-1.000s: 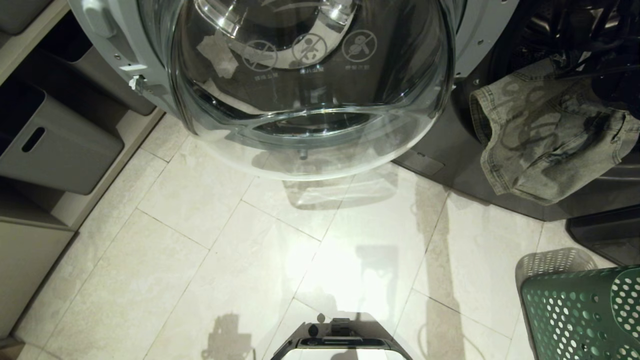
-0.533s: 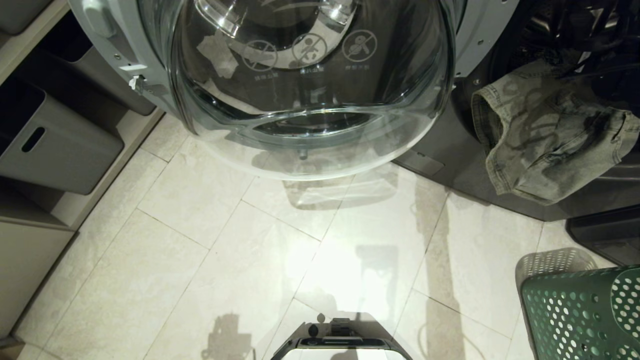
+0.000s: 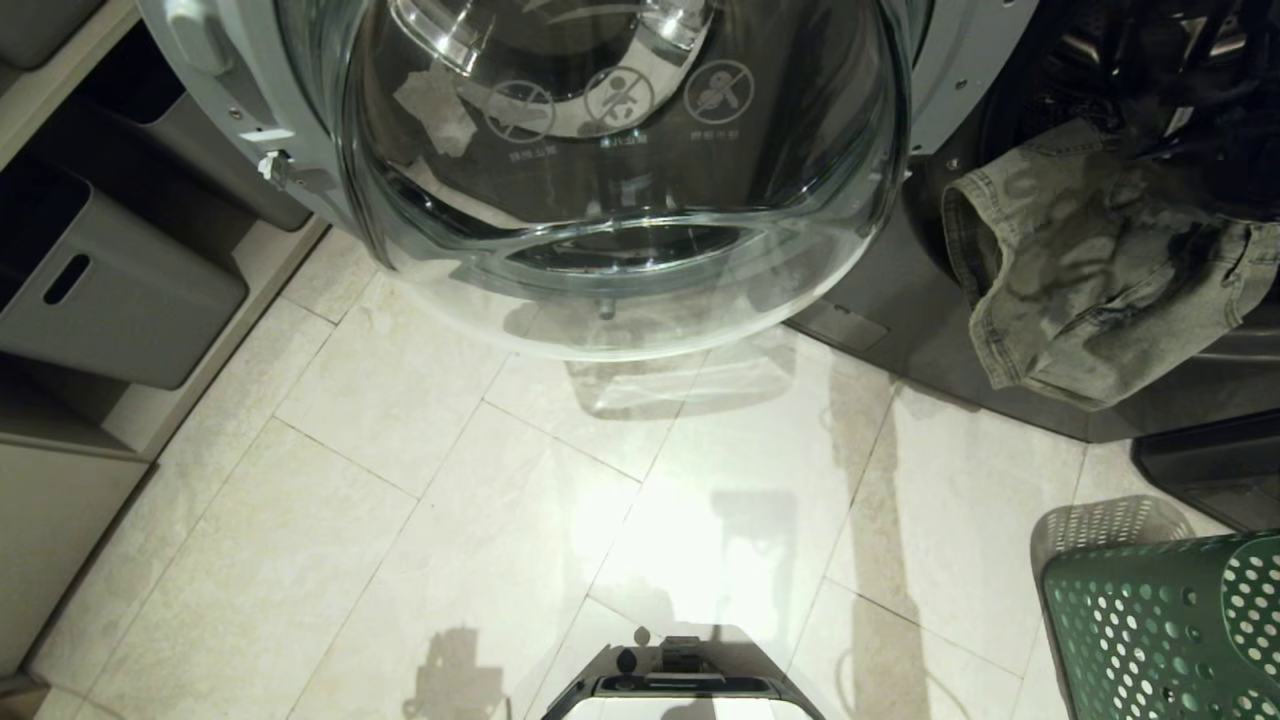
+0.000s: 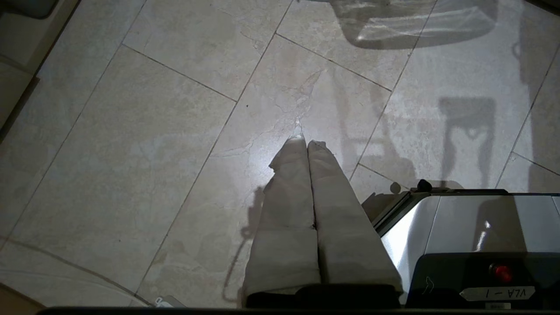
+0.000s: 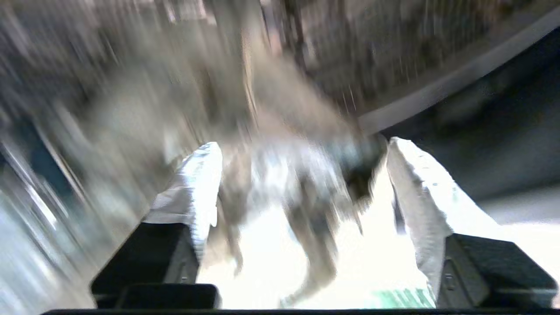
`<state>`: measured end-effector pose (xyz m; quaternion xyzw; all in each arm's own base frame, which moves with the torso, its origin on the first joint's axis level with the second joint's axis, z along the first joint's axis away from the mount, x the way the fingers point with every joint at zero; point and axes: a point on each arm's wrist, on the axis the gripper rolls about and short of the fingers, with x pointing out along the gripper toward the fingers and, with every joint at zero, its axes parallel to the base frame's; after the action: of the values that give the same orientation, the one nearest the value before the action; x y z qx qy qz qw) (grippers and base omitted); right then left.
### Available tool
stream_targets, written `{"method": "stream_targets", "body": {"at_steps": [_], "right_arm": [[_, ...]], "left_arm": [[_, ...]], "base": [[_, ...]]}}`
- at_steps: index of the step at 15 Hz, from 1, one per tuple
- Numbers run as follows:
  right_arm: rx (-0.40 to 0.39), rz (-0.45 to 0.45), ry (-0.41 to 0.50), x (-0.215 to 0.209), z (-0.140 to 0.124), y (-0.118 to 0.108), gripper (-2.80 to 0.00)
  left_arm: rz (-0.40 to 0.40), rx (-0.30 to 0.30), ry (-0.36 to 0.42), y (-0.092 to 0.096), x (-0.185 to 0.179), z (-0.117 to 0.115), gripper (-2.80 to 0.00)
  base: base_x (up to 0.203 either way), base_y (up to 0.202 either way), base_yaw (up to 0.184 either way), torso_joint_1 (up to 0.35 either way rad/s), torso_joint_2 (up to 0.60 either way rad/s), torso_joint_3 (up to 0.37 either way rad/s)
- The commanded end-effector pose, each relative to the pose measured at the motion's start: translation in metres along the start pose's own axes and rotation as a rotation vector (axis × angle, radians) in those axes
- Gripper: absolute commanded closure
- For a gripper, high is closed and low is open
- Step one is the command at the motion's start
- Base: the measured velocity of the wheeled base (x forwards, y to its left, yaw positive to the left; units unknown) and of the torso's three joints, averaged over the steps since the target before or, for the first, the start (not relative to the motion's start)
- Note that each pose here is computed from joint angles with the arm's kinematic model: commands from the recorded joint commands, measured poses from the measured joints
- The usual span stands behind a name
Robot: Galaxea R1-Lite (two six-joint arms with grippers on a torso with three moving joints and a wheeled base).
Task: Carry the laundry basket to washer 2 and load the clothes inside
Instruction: Place the clothes into the washing machine
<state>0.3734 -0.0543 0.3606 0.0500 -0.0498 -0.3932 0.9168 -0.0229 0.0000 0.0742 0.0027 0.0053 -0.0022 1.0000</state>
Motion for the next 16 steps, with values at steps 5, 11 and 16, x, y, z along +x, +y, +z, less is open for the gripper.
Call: {"method": "stream_targets", "body": {"at_steps": [5, 11, 16], "right_arm": [[-0.091, 0.007, 0.348, -0.048, -0.004, -0.04, -2.8], [-0.221, -0.015, 0.648, -0.068, -0.076, -0.065, -2.8], [-0.286, -0.039, 0.779, -0.045, -0.126, -0.054, -2.8]], "left_arm": [[0.0, 0.001, 0.0, 0.0, 0.0, -0.001, 0.0], [0.001, 0.001, 0.0, 0.0, 0.0, -0.001, 0.0], [0.001, 0.001, 0.0, 0.0, 0.0, -0.001, 0.0]], "base": [[0.0, 0.0, 0.0, 0.0, 0.0, 0.0], [0.0, 0.0, 0.0, 0.0, 0.0, 0.0], [0.0, 0.0, 0.0, 0.0, 0.0, 0.0]]}}
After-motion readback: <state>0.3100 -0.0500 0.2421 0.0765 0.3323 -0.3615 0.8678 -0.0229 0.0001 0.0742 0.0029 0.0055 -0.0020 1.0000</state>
